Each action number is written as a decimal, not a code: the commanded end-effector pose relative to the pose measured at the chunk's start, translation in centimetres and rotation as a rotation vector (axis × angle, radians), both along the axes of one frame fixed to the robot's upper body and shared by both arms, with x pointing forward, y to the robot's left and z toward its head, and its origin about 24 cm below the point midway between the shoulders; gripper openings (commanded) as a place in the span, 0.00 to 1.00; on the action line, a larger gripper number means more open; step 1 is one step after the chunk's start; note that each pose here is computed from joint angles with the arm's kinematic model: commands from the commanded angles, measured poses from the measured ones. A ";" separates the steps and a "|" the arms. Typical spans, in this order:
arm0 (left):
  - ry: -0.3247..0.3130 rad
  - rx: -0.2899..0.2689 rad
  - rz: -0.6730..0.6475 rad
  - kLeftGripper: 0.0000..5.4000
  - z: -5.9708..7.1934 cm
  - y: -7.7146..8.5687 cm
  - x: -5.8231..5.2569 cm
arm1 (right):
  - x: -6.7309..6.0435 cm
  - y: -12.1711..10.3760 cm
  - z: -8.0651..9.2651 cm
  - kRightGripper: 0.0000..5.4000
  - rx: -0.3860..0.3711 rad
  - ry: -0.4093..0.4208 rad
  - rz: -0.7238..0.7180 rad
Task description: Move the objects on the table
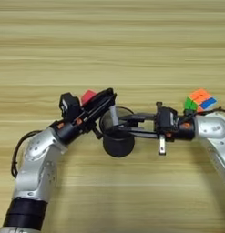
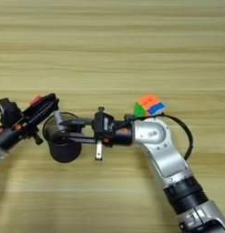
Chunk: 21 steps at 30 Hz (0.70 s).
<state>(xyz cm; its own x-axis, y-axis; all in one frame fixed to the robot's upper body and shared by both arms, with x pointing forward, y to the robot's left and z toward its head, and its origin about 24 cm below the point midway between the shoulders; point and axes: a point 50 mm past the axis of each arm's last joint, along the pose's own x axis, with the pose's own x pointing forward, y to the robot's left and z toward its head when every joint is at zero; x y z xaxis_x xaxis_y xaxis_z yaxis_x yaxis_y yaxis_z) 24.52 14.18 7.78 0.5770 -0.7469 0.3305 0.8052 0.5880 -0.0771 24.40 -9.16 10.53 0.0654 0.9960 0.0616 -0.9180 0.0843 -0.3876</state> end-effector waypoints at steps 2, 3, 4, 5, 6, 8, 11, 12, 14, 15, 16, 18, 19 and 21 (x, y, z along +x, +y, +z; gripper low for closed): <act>-0.059 -0.010 -0.018 0.12 1.6 -0.3 -0.5 | 0.5 -0.3 2.3 0.14 0.078 -0.032 -0.018; -0.069 -0.009 -0.017 0.12 1.8 -0.3 -0.5 | 0.6 -0.3 2.6 0.14 0.091 -0.031 -0.021; -0.078 -0.012 -0.016 0.12 2.1 -0.3 -0.6 | 0.6 -0.4 2.8 0.14 0.100 -0.033 -0.024; -0.088 -0.019 -0.015 0.12 2.4 -0.2 -0.7 | 0.6 -0.5 2.9 0.14 0.107 -0.032 -0.027; -0.102 -0.032 -0.015 0.12 2.7 -0.1 -0.7 | 0.6 -0.6 3.1 0.14 0.113 -0.033 -0.029; -0.122 -0.056 -0.009 0.11 3.4 0.1 -0.8 | 0.6 -0.8 3.4 0.14 0.129 -0.034 -0.031; -0.135 -0.085 -0.005 0.11 3.9 0.6 -0.7 | 0.5 -1.3 4.5 0.14 0.177 -0.042 -0.029; -0.138 -0.084 0.006 0.11 3.9 0.8 -0.6 | 0.5 -1.5 4.9 0.14 0.196 -0.046 -0.029; -0.144 -0.085 0.020 0.11 3.9 1.0 -0.5 | 0.4 -1.9 5.7 0.14 0.227 -0.054 -0.025; -0.154 -0.092 0.022 0.11 4.1 1.1 -0.5 | 0.4 -2.1 6.0 0.14 0.234 -0.056 -0.026; -0.167 -0.105 0.023 0.11 4.4 1.3 -0.6 | 0.4 -2.3 6.2 0.14 0.241 -0.058 -0.027; -0.191 -0.137 0.024 0.11 5.0 1.5 -0.7 | 0.4 -2.7 6.6 0.14 0.251 -0.062 -0.034; -0.199 -0.152 0.025 0.11 5.3 1.7 -0.7 | 0.4 -3.0 6.8 0.14 0.257 -0.064 -0.038; -0.205 -0.169 0.028 0.11 5.6 2.0 -0.7 | 0.4 -3.4 7.1 0.14 0.270 -0.068 -0.047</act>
